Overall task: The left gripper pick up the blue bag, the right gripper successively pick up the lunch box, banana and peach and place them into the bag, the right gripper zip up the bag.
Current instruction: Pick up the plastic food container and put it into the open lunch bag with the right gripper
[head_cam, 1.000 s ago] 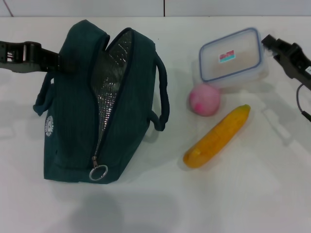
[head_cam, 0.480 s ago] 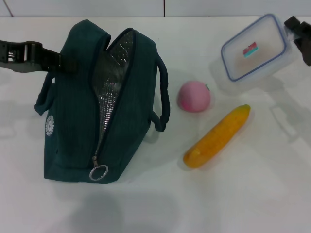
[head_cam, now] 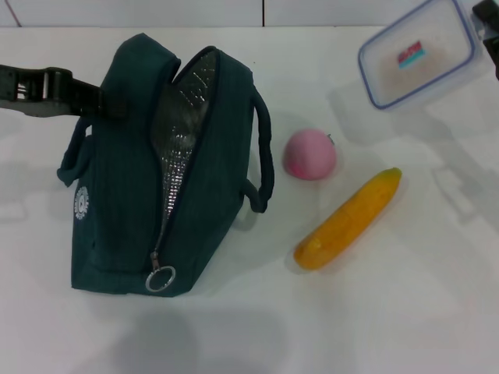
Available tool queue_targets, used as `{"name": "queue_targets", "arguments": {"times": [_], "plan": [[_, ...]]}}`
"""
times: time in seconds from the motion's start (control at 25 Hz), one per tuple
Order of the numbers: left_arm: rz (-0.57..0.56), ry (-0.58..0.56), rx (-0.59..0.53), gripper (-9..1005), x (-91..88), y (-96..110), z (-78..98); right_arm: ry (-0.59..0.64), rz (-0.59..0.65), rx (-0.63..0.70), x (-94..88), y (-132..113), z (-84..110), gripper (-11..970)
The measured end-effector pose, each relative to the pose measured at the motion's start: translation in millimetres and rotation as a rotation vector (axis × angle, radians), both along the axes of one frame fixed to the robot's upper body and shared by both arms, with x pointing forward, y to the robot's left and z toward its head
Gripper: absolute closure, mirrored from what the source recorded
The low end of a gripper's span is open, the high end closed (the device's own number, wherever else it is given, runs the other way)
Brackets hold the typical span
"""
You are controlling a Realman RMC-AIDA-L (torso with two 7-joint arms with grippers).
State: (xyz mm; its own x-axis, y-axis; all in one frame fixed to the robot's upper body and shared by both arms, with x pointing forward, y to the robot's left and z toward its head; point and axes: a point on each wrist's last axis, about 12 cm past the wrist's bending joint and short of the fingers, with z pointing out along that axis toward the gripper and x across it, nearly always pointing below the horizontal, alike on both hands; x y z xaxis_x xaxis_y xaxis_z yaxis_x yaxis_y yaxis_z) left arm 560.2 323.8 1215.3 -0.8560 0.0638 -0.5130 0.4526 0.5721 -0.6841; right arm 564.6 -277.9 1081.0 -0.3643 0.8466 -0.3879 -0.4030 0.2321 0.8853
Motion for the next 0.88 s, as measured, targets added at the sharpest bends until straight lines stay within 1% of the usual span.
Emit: {"name": "queue_targets", "arguments": {"times": [0.12,0.16,0.48,0.64,0.88], "plan": [[-0.003,0.001,0.001,956,0.6,-1,0.4,-0.056,0.037,0.039,4.1,8,11.6,862],[-0.005,0.002,0.001,956,0.7,-2,0.5,-0.056,0.037,0.039,4.1,8,11.6,862],[-0.02,-0.008,-0.017,955,5.3,-8,6.6,-0.122,0.124,0.101,17.5,27,33.0,857],[-0.031,-0.002,-0.034,955,9.0,-14,6.6,-0.163,0.182,0.126,27.0,42,48.5,855],[-0.052,-0.004,-0.054,956,12.6,-25,5.2,-0.202,0.281,0.109,41.6,70,67.9,851]]}}
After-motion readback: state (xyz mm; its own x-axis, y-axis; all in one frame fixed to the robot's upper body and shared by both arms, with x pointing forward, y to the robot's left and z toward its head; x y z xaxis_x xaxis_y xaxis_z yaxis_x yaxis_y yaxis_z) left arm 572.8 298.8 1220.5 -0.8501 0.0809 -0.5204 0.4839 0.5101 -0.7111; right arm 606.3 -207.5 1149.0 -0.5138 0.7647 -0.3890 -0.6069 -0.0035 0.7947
